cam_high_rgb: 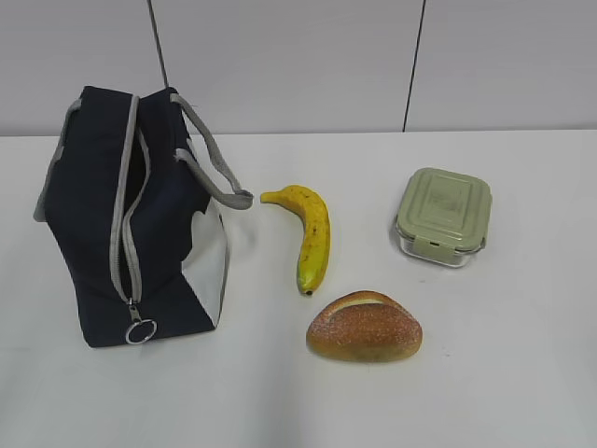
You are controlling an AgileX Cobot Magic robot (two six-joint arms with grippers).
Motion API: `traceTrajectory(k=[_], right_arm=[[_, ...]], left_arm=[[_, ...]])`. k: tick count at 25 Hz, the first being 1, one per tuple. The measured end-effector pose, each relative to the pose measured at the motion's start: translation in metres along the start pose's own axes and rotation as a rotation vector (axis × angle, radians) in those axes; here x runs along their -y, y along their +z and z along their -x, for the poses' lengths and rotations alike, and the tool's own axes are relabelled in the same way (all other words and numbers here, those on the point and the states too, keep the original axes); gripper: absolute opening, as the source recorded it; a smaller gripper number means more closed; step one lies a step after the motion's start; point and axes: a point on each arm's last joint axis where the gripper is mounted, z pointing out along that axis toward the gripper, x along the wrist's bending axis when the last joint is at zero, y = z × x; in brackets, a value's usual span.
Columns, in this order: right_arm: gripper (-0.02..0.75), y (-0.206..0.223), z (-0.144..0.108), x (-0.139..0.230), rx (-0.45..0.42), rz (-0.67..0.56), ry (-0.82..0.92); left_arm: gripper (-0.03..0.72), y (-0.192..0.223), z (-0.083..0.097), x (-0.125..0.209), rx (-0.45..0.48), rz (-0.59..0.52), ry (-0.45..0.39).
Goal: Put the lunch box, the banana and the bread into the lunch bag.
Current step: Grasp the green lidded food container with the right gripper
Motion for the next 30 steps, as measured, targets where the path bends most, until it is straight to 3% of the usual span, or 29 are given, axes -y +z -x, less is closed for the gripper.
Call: traceTrajectory(k=[14, 21, 30], right_arm=[[0.526, 0.0, 0.0, 0.0, 0.0, 0.0, 0.0], [0.526, 0.0, 0.0, 0.0, 0.0, 0.0, 0.0], [0.526, 0.0, 0.0, 0.0, 0.0, 0.0, 0.0]], left_arm=[[0.595, 0.0, 0.004, -0.011, 0.041, -0.026, -0.021], [0.593, 0.011, 0.006, -0.072, 0.06, -0.115, -0.036], [0.584, 0.076, 0.021, -0.165, 0.205, -0.257, -0.148]])
